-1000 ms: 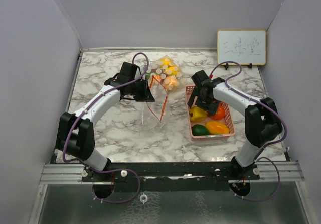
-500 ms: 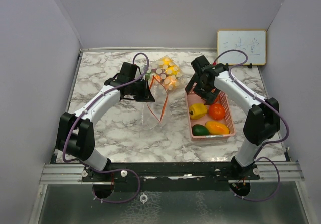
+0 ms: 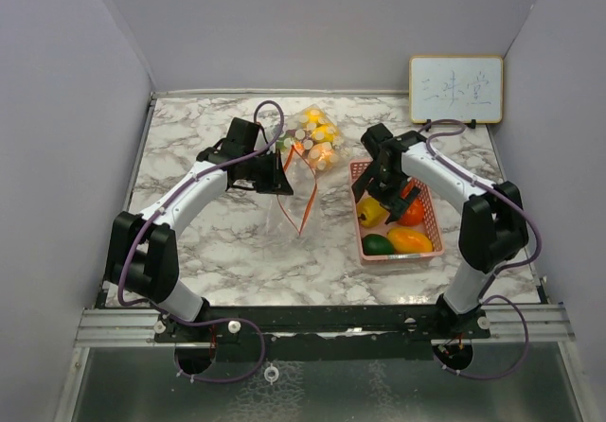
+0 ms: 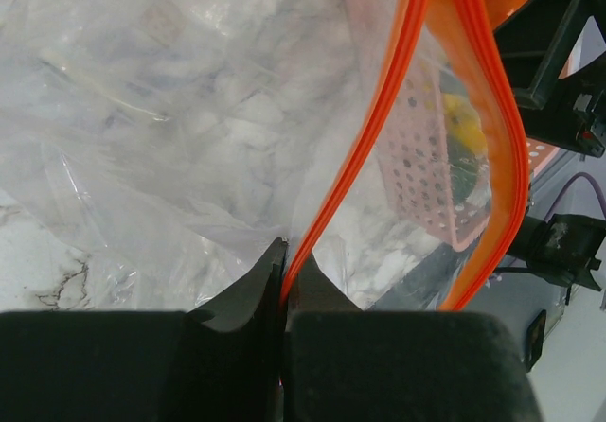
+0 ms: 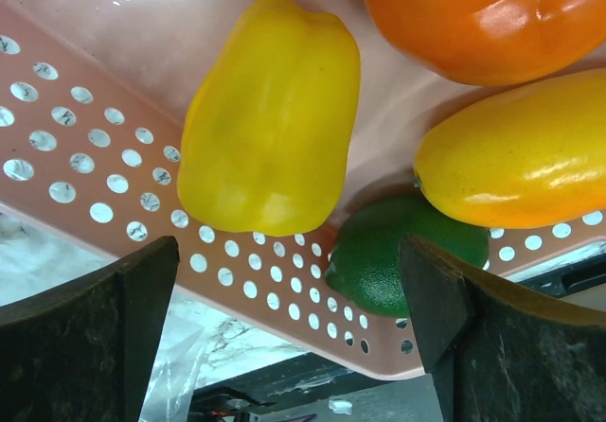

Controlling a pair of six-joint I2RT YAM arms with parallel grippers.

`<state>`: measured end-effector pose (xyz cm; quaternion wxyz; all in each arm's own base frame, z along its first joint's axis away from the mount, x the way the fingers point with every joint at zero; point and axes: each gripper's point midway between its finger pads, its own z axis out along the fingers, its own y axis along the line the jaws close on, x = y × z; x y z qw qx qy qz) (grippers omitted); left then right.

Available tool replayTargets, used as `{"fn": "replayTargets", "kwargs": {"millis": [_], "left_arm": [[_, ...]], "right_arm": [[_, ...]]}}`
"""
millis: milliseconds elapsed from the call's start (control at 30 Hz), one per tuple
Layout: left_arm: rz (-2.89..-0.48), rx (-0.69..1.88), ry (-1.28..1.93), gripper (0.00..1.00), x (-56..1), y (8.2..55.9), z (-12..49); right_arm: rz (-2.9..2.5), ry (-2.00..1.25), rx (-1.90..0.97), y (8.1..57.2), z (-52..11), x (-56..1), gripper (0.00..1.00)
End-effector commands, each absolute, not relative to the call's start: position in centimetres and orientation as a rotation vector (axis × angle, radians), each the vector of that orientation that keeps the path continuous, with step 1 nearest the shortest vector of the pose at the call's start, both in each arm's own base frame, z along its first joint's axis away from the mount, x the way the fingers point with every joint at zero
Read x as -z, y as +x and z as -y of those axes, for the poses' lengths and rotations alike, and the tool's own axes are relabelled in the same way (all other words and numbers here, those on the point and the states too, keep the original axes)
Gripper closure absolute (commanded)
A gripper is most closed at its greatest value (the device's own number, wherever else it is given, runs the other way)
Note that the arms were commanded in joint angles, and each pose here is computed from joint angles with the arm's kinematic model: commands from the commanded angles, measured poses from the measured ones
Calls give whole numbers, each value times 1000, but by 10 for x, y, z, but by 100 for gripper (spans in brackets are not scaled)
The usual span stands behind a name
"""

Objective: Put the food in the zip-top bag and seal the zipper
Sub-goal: Pick up the fake vegetable from the bin.

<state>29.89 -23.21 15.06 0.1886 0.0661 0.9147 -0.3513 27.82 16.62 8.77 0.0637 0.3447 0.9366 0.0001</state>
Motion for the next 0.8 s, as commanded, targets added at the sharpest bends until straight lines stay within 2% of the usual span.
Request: {"fn": "replayTargets", "kwargs": {"millis": [0,233,333,400,533,600,767], "left_arm": [[-2553,1024,248,100,-161,294,236],[-2563,1022,249,100,-163,291,235],[-2559,1019,245,100,-165,289,234],[-2561,1017,240,100,-165,288,233],[-2561,1012,238,100,-165,287,232],[-2560,1011,238,100,-167,287,232],[-2556,1011,240,100,-171,286,231]], "right_arm": [[-2772,1060,38,297,-164,-73,0],[-2801,1011,118,307,-163,-40,0],[-2794,997,121,308,-161,-35,8],[-2772,967,120,311,-158,-41,27],[-2716,898,125,308,-145,-67,74],[-2680,852,82,306,-141,-87,85],[-2585,522,-275,308,-169,-152,96]]}}
